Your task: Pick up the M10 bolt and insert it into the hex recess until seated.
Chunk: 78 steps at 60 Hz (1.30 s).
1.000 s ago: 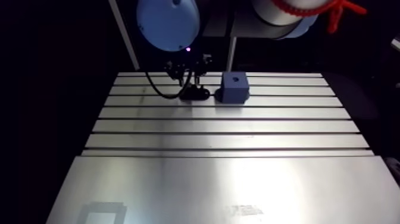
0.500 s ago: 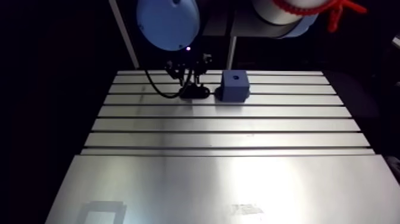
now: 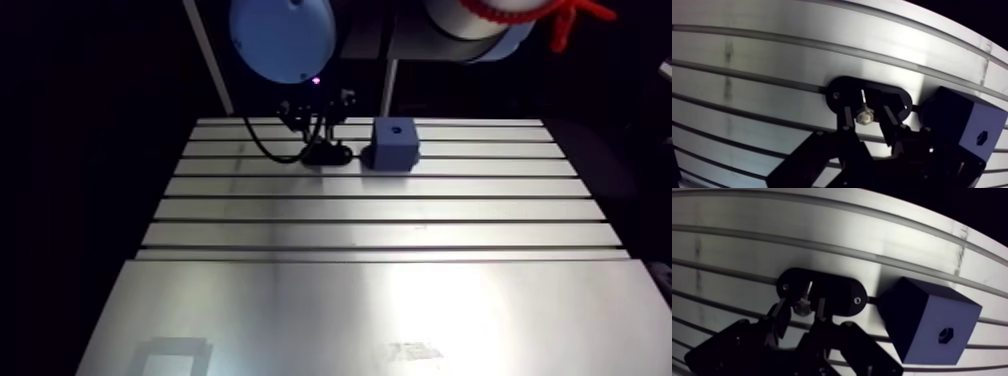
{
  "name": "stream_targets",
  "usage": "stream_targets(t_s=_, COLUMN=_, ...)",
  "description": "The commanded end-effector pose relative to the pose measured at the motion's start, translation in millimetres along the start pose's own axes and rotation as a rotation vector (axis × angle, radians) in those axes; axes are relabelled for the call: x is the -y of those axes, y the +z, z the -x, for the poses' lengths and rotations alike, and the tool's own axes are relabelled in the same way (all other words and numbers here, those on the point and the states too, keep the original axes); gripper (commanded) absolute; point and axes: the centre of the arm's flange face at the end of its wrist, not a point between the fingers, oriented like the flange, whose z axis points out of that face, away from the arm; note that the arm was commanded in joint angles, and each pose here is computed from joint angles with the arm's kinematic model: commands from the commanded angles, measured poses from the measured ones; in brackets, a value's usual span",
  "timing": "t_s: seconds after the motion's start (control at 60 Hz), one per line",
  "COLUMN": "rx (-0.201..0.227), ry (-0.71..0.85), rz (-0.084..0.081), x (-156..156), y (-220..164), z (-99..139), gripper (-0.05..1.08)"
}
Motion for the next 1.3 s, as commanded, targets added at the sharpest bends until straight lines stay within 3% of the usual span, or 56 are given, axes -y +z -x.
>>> stream_targets(t_s=0.017, rx=0.001, ry=-0.001, rz=-0.001, x=0.9, y=0.6, z=0.3, gripper=0.59)
stream_targets(t_s=1.3, rx=0.001, ry=-0.001, rz=-0.002, x=1.1, y=0.9, z=-0.2, gripper=0.71)
